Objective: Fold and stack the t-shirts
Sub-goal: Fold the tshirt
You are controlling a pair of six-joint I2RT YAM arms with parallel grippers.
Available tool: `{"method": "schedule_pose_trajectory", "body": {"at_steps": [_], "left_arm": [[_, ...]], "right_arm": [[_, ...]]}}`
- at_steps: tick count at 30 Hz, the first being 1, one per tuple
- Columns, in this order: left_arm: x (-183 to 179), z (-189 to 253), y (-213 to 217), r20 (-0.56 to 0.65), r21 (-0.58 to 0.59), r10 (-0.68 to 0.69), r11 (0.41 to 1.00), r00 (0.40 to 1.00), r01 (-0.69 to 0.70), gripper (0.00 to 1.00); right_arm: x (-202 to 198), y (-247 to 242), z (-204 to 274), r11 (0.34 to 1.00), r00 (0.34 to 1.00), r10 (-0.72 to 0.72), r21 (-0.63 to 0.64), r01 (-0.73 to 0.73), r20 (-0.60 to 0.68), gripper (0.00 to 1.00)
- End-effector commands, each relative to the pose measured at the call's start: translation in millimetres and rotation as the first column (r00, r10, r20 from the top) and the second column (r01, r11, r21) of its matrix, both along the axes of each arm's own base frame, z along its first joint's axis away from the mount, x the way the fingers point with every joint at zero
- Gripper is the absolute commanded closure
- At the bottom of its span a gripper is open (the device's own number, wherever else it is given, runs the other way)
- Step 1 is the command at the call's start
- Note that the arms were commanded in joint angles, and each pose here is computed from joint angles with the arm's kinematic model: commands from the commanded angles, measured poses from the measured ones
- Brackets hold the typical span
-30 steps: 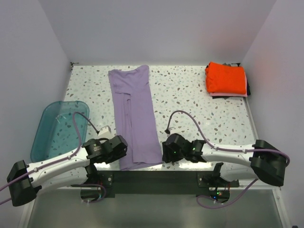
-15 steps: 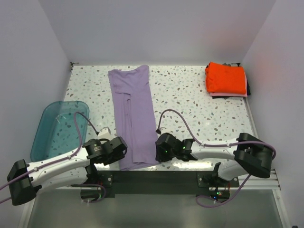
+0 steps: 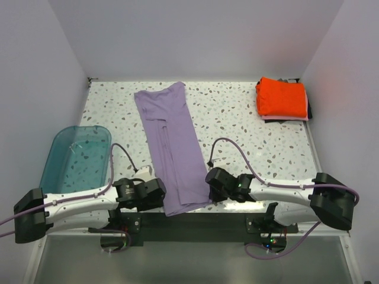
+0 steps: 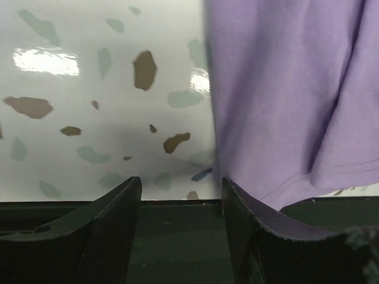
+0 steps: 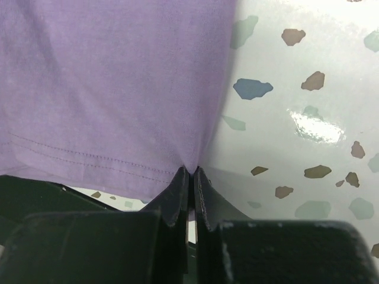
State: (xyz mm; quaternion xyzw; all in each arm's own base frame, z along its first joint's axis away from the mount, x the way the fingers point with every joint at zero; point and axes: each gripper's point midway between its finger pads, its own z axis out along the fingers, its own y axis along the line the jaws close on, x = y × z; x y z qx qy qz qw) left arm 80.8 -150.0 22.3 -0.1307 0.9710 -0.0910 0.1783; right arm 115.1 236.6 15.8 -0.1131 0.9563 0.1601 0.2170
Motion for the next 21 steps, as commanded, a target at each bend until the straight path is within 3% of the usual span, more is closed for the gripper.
{"method": "schedule_pose_trajectory", "body": {"at_steps": [1, 14, 20, 21], "left_arm": [[-6.0, -1.7, -27.7, -0.003, -0.077, -0.03, 0.997, 1.0, 0.029, 0.38], [-31.8, -21.1, -56.5, -0.036, -0.155, -0.054, 0.987, 0.998, 0.048, 0.36], [-34.4, -30.7, -55.7, -0.045, -0.153, -0.044, 0.988, 0.998, 0.036, 0.44], [-35.1, -31.9, -54.8, -0.05, -0.147, -0.04, 0.989, 0.998, 0.033, 0.5]], "right_arm": [[-4.9, -10.6, -4.3, 1.0, 1.0, 0.005, -0.023, -0.005, -0.006, 1.0], [-8.5, -9.0, -8.8, 1.0, 1.0, 0.014, -0.014, -0.015, -0.024, 1.0], [-7.4, -5.2, -6.4, 1.0, 1.0, 0.013, -0.001, -0.013, -0.022, 1.0], [-7.4, -4.6, -6.0, 1.0, 1.0, 0.014, 0.001, -0.014, -0.023, 1.0]]}}
